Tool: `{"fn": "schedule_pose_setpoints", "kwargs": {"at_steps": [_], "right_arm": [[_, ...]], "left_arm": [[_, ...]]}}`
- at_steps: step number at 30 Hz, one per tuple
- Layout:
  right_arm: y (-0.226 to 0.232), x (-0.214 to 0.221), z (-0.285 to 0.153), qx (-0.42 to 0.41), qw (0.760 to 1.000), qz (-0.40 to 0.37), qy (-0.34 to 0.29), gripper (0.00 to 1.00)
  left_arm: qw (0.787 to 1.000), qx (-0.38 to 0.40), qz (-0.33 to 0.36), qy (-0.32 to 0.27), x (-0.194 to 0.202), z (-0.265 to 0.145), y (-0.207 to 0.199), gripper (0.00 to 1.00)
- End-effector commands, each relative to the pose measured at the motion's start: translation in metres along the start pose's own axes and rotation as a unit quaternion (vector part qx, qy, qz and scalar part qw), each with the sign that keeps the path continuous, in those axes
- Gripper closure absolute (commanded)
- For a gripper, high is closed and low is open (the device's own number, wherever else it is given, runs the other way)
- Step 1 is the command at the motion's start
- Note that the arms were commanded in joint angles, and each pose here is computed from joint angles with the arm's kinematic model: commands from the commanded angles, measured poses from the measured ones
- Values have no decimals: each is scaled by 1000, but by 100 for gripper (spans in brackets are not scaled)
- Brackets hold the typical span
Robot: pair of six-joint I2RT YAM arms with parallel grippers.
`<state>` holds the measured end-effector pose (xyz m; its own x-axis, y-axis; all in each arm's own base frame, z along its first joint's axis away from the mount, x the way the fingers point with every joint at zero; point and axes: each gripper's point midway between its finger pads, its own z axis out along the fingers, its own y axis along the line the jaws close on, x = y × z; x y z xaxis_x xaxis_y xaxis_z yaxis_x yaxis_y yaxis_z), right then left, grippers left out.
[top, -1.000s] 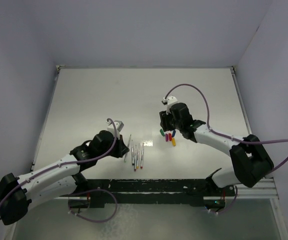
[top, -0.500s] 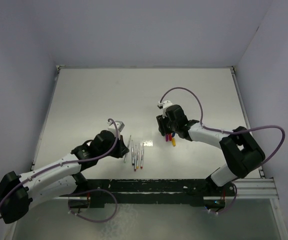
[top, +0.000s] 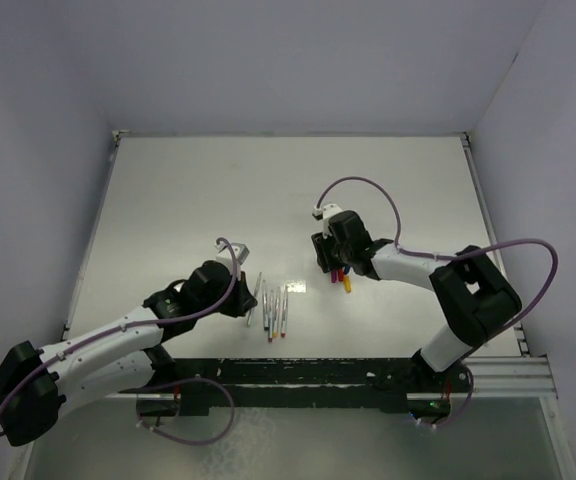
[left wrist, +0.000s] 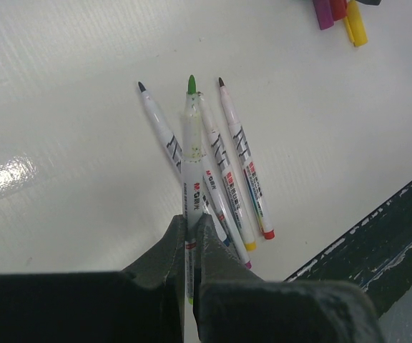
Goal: Insert the pens into the pen caps
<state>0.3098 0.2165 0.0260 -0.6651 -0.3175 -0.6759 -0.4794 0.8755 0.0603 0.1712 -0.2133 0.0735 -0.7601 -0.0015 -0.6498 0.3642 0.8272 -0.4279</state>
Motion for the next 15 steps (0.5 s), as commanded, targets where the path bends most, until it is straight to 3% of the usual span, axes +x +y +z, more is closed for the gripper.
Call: {"fn": "schedule_pose_setpoints", "kwargs": {"at_steps": [1,15], "right_arm": [[7,-21,1,-10,1000,-9,-23,54],[8,10,4,13,999,-14,42,58]], "left_arm": [[1000,12,10,-23,-18,-2,-11,100],[1000,0,8,-21,-17,-2,-6,100]]}}
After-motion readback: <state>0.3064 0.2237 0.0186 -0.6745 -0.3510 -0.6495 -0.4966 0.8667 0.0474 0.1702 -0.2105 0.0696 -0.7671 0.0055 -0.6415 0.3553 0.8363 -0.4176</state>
